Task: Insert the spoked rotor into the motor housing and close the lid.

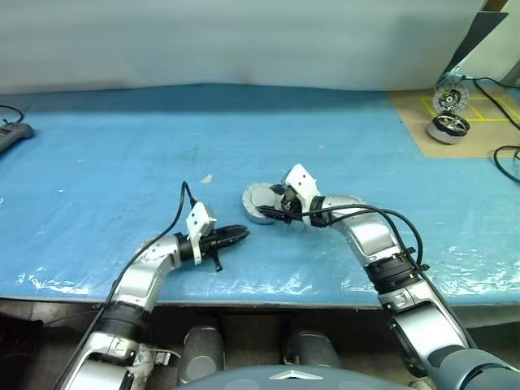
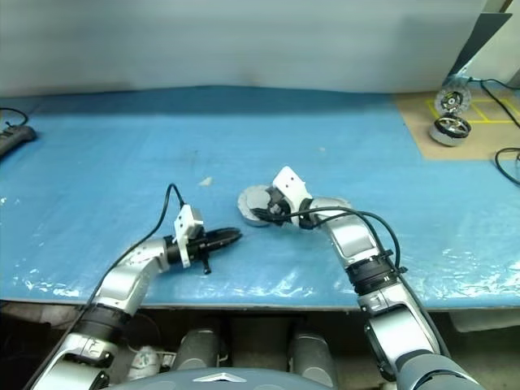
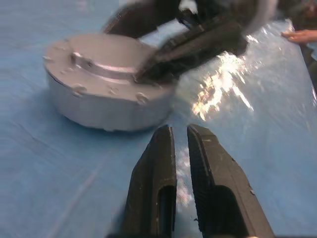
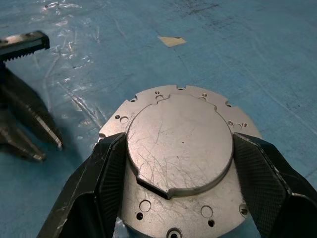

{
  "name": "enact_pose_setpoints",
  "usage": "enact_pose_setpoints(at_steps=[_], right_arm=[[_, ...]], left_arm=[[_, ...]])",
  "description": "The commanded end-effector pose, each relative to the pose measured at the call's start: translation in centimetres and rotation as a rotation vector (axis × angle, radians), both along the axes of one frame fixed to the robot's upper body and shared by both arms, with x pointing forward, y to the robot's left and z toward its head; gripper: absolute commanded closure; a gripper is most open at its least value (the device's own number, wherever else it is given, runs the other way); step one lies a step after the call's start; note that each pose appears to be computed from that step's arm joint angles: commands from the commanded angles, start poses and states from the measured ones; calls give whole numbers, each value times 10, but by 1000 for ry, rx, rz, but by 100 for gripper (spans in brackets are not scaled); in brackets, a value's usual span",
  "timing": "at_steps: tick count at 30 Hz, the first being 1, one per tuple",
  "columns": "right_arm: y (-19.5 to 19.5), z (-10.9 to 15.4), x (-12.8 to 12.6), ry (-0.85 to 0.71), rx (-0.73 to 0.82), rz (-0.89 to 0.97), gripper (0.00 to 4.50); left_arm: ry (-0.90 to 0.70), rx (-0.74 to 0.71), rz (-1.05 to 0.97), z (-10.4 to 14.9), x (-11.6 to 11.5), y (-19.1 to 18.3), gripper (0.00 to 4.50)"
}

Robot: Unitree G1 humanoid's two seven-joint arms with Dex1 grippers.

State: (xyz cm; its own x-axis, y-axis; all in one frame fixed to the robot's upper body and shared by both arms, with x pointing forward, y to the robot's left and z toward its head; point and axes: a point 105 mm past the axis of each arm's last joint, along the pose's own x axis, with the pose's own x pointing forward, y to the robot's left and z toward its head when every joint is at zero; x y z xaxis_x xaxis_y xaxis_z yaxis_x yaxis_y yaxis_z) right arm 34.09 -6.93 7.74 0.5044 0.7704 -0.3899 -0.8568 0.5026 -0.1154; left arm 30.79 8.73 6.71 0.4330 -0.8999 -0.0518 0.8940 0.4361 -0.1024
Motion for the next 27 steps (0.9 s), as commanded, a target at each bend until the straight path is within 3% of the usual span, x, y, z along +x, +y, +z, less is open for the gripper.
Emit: enact_pose_setpoints(at_steps=[1, 7, 16, 20, 27], right_arm=[[-7, -49, -49, 269, -56, 123, 151], [-12, -51, -50, 259, -108, 134, 151], [-12, -50, -41, 226, -117, 92, 151], [-19, -52, -39, 222, -118, 59, 151], [-19, -55, -39, 218, -122, 50, 151]], left_arm=[[-53, -71, 1, 31, 9, 12, 396], [-86, -75, -66, 48, 10, 11, 396], [-104, 8, -139, 31, 1, -8, 396], [-98, 152, -147, 5, -6, -9, 396], [-111, 168, -98, 10, 0, -5, 396]])
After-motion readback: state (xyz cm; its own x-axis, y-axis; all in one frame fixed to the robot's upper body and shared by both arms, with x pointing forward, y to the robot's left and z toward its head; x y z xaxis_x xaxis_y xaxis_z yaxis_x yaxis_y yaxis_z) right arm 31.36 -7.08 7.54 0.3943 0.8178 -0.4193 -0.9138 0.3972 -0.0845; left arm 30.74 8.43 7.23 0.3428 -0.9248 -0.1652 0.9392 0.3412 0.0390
